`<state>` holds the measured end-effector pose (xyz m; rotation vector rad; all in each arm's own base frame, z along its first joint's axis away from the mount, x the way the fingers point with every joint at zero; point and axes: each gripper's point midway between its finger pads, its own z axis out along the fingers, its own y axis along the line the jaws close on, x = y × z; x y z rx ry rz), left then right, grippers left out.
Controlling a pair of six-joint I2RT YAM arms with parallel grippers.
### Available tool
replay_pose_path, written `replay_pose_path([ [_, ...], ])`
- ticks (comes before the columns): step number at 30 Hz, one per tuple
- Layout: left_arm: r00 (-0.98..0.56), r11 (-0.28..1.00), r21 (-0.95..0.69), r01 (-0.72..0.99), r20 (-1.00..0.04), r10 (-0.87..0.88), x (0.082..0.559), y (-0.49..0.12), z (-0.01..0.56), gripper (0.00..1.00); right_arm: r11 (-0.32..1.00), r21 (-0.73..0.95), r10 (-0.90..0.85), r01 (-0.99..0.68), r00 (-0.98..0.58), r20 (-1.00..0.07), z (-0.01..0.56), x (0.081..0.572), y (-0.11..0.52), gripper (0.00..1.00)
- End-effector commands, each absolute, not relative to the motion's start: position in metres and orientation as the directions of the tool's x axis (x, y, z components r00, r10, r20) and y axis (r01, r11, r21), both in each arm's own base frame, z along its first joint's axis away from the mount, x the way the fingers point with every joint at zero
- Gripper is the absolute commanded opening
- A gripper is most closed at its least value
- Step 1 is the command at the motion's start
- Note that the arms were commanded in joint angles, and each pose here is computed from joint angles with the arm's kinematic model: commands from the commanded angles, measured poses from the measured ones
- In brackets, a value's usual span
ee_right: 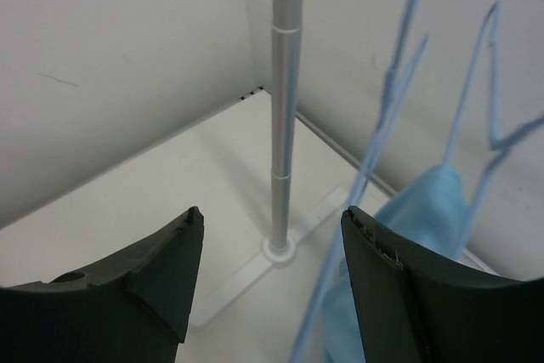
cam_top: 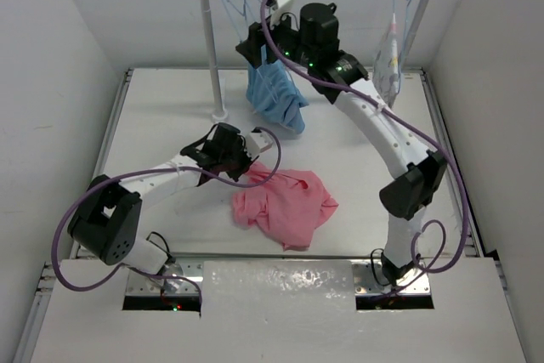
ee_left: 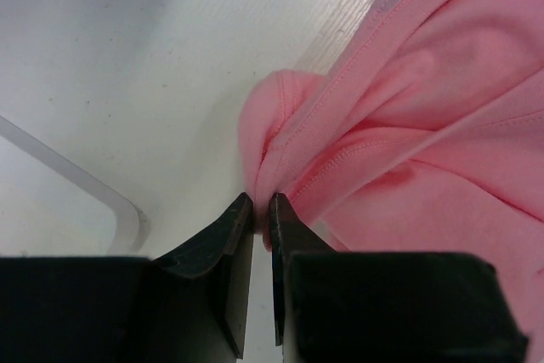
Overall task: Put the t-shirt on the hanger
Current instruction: Pick up the hanger from the clothesline.
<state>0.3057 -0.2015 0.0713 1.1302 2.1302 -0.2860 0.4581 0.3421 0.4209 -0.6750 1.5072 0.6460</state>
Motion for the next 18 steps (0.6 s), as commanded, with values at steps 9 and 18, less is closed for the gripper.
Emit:
replay_pose_path([
  [9,-0.346,0.61,0.139,0.78,-0.716,0.606,0.304,-0.196,0.086,0.1,0.755,-0.038,0.005,-0.655,0.064,-0.998,0.43,0.493,0.349,0.57],
  [18,-0.342,0.604,0.132,0.786,-0.721,0.602,0.302,-0.198,0.089,0.1,0.78,-0.054,-0.052,-0.624,0.022,-0.998,0.388,0.522,0.358,0.43],
])
